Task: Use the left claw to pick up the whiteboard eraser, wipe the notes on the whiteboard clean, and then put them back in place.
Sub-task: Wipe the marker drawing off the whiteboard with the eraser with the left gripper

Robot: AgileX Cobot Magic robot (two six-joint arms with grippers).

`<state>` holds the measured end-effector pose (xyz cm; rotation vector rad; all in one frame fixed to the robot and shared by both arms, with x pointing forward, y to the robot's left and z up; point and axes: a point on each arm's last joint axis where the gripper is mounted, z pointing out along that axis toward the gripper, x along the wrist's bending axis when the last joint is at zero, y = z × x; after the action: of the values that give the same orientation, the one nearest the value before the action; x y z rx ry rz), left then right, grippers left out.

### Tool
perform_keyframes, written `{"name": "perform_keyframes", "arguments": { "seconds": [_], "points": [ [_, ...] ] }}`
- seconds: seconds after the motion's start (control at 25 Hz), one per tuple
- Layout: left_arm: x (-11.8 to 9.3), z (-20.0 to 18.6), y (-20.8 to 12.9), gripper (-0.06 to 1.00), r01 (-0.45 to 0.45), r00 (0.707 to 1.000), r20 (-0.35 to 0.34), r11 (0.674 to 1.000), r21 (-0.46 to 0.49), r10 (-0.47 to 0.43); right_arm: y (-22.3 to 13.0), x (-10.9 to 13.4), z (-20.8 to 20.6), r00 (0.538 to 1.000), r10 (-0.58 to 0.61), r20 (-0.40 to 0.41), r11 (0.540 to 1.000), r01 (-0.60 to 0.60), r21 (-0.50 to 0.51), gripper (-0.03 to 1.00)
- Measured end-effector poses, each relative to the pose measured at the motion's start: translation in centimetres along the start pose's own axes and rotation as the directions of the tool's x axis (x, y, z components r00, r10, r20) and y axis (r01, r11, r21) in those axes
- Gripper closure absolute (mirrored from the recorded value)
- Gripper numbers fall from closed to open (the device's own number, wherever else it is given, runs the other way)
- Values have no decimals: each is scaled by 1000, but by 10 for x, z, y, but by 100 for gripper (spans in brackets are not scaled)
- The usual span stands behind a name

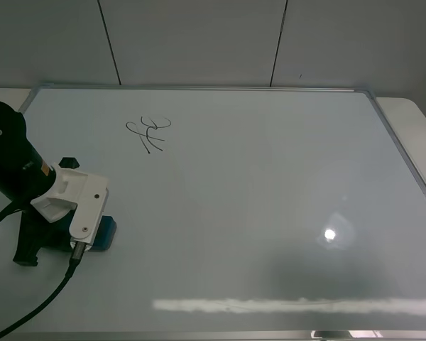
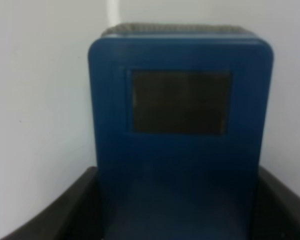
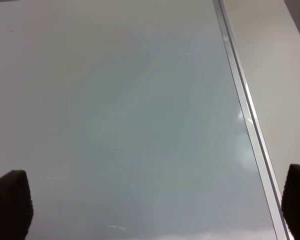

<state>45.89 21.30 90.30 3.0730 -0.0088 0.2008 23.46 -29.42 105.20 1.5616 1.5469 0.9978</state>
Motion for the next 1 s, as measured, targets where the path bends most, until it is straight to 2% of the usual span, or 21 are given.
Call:
{"name": "perform_keyframes", "arguments": {
  "seconds": [0.28,0.44,0.56,0.68,0.84,1.0],
  "points": [
    [0,-1,1,39,7,1000,0,1000,-5,-7,0,0,0,1000,0,0,1000,0,0,-3],
    [7,-16,5,39,34,999,-40,999,-38,-36,0,0,0,1000,0,0,1000,0,0,-3],
    [21,-34,11,39,98,991,-82,993,-71,-104,0,0,0,1000,0,0,1000,0,0,-3],
    [38,-53,19,39,201,973,-97,974,-101,-211,0,0,0,1000,0,0,1000,0,0,-3],
    [61,-81,28,39,365,916,-119,918,-154,-384,0,0,0,1000,0,0,1000,0,0,-3],
    [85,-101,34,39,519,816,-161,826,-222,-556,0,0,0,1000,0,0,1000,0,0,-3]
  ]
}}
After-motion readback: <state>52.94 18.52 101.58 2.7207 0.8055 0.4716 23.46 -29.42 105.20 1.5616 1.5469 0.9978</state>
